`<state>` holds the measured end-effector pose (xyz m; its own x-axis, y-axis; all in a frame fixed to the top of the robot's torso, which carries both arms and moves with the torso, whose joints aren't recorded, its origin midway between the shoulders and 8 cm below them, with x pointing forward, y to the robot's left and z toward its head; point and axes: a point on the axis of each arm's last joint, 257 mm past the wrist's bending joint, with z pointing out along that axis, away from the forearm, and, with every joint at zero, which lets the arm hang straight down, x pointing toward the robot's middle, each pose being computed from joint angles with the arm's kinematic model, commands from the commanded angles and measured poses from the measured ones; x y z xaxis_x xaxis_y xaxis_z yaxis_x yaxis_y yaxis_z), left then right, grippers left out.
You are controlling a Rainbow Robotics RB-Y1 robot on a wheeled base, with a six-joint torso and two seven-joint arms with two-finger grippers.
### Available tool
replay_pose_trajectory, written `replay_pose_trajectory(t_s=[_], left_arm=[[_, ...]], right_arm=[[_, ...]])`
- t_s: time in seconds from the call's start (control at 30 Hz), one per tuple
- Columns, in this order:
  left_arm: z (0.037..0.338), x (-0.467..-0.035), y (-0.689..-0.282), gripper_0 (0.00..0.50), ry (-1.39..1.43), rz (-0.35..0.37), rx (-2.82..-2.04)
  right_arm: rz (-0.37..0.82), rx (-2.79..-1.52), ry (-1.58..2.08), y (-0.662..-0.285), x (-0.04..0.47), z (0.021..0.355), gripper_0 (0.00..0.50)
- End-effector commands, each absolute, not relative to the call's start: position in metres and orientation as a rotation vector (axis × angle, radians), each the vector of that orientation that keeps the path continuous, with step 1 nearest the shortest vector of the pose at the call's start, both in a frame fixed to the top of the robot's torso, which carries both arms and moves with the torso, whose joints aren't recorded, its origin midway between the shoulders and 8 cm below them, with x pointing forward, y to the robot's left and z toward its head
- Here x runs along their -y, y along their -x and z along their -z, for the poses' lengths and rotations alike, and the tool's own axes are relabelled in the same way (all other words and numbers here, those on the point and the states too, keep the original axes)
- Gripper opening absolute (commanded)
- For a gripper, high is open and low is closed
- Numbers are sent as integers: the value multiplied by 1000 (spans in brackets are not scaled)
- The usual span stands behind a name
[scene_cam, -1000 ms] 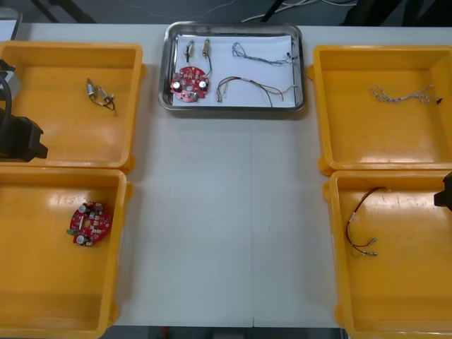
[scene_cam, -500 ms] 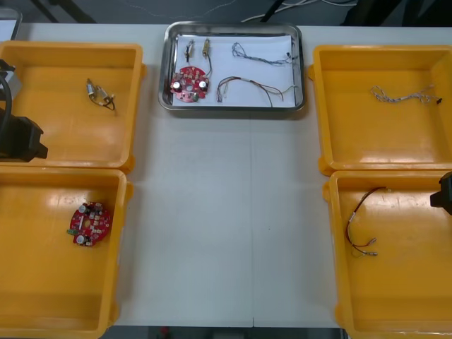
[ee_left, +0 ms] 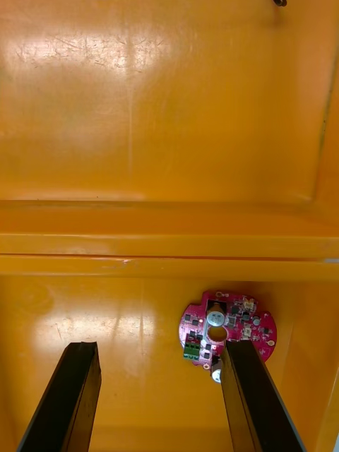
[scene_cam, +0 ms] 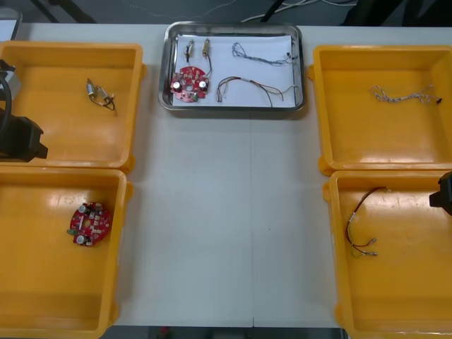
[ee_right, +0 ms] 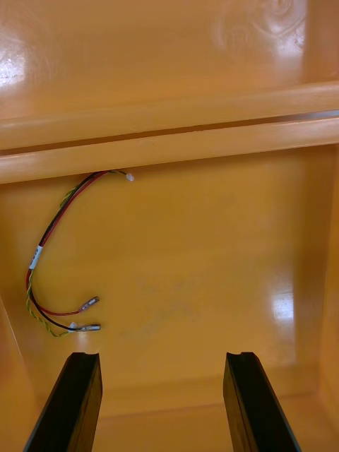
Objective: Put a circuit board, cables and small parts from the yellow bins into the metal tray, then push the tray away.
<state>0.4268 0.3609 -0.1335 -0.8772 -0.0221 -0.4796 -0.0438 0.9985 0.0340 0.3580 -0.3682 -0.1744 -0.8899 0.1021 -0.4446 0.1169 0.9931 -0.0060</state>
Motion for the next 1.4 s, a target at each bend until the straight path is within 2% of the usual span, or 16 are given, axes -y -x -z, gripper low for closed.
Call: replay_pose_trajectory(t_s=[0.03,1.4], left_arm=[[127,-367,-423,500,-23,-110,-2626],[127,-367,-423,500,-23,-110,-2626]], right_arm=[[45,-2623,-47,-367,360,158,500],[45,-2623,-47,-367,360,158,500]])
